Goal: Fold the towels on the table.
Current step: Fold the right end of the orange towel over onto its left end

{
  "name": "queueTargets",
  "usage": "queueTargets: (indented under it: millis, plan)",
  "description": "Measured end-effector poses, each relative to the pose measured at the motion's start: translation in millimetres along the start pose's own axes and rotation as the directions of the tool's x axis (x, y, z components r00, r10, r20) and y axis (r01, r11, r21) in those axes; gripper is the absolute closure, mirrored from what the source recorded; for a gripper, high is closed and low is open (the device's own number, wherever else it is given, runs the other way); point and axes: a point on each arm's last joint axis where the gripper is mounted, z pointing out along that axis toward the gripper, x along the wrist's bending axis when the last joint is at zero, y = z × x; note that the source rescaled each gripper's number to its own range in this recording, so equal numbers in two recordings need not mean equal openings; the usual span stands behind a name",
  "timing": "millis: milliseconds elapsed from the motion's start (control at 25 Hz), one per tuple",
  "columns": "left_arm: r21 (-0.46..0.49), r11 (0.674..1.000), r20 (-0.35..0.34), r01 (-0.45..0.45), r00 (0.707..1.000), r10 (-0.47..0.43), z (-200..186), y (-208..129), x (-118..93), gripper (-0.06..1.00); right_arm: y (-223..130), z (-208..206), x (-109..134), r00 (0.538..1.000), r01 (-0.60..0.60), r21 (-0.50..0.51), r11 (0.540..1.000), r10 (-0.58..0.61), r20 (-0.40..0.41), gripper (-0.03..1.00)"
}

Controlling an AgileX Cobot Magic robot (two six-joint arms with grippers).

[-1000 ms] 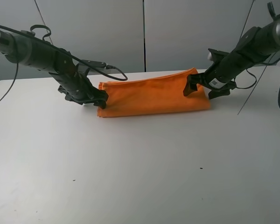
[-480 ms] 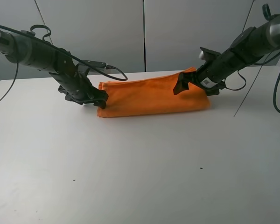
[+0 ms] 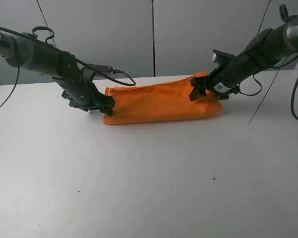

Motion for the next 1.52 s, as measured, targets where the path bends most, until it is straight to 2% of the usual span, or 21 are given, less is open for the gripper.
queueTargets:
  millis: [80,120,160,400,680,920,1160,1520]
  plan:
    - [0.000,1.000,0.000,0.000,1.000,0.000,0.0,0.0,0.0,-0.05,1.3,0.0,-0.8,1.000,-0.002,-0.014,1.000,0.002,0.009,0.84]
    - [0.000,1.000,0.000,0.000,1.000,0.000,0.0,0.0,0.0,-0.05,1.7,0.0,-0.9,1.000,-0.005,-0.019,1.000,0.006,0.010,0.95]
    - [0.000,1.000,0.000,0.000,1.000,0.000,0.0,0.0,0.0,-0.05,1.9,0.2,-0.2,1.000,-0.009,-0.021,1.000,0.009,0.010,0.96]
    - [0.000,1.000,-0.002,-0.003,1.000,0.003,0.0,0.0,0.1,-0.05,-0.6,0.3,1.6,1.000,-0.025,0.006,1.000,0.026,-0.010,0.96]
    - [0.011,1.000,-0.008,-0.019,1.000,0.019,-0.1,-0.9,0.7,-0.05,1.1,-20.6,19.0,0.991,-0.085,0.050,0.995,0.090,-0.103,0.96]
    - [0.017,1.000,-0.009,-0.022,1.000,0.022,-0.3,-1.0,0.8,-0.05,2.0,-31.5,35.6,0.964,-0.153,0.086,0.984,0.168,-0.206,0.96]
    - [0.021,0.999,-0.010,-0.024,1.000,0.024,-0.5,-1.1,0.9,-0.05,-1.6,-22.5,69.1,0.951,-0.149,0.108,0.983,0.173,-0.257,0.96]
    - [0.023,0.999,-0.010,-0.025,1.000,0.026,-0.6,-1.1,0.9,-0.05,-1.4,-11.6,112.3,0.915,-0.221,0.062,0.973,0.229,-0.333,0.96]
